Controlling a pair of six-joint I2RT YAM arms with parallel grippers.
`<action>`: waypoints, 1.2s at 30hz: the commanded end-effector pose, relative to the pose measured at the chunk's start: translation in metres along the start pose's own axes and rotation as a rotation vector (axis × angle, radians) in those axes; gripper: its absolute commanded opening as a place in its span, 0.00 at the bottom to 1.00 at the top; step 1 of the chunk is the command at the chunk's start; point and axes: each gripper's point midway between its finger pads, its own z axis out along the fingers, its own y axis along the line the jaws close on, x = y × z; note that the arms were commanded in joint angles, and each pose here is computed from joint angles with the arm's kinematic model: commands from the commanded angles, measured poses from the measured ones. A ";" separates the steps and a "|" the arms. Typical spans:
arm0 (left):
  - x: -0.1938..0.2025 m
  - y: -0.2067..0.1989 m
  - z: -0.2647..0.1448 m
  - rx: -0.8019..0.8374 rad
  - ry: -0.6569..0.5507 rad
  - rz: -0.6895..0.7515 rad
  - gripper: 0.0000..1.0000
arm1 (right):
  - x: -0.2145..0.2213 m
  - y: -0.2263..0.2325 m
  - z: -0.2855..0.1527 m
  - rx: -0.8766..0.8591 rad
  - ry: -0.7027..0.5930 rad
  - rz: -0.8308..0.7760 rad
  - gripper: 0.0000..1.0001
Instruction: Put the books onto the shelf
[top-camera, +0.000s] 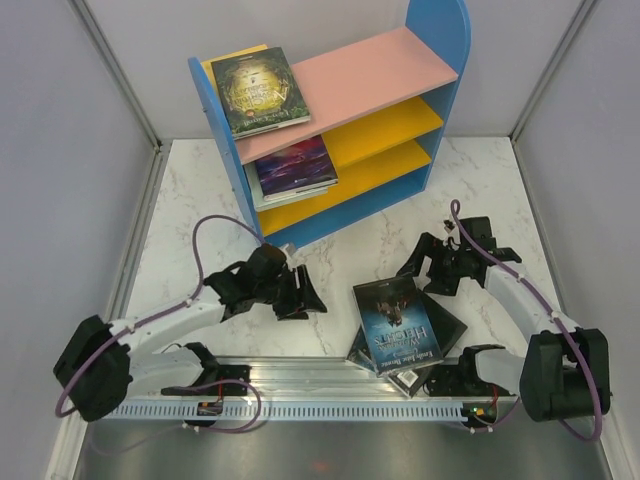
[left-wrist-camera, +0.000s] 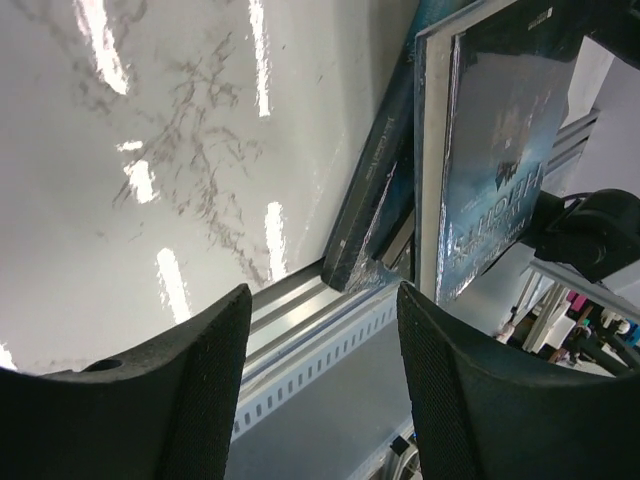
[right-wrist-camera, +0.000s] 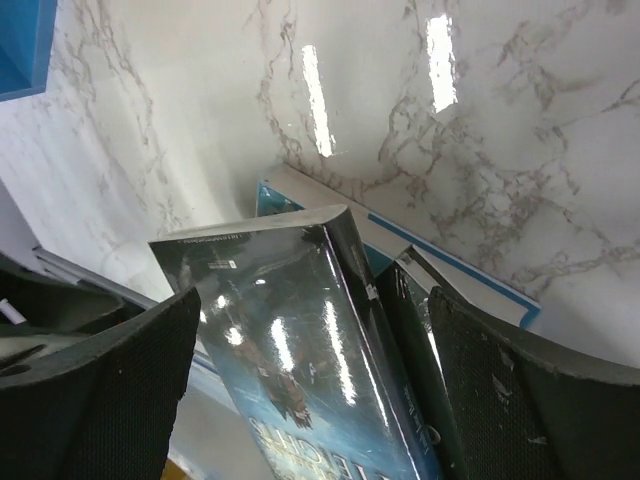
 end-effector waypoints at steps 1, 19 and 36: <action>-0.019 -0.054 0.018 0.151 -0.028 0.070 0.64 | -0.002 0.011 0.008 -0.093 0.015 0.018 0.98; 0.002 -0.097 0.121 0.189 0.155 0.056 0.57 | 0.046 0.013 0.016 -0.282 0.092 0.098 0.96; 0.004 -0.110 0.112 0.191 0.167 0.023 0.57 | 0.033 0.023 0.004 -0.279 0.055 0.060 0.15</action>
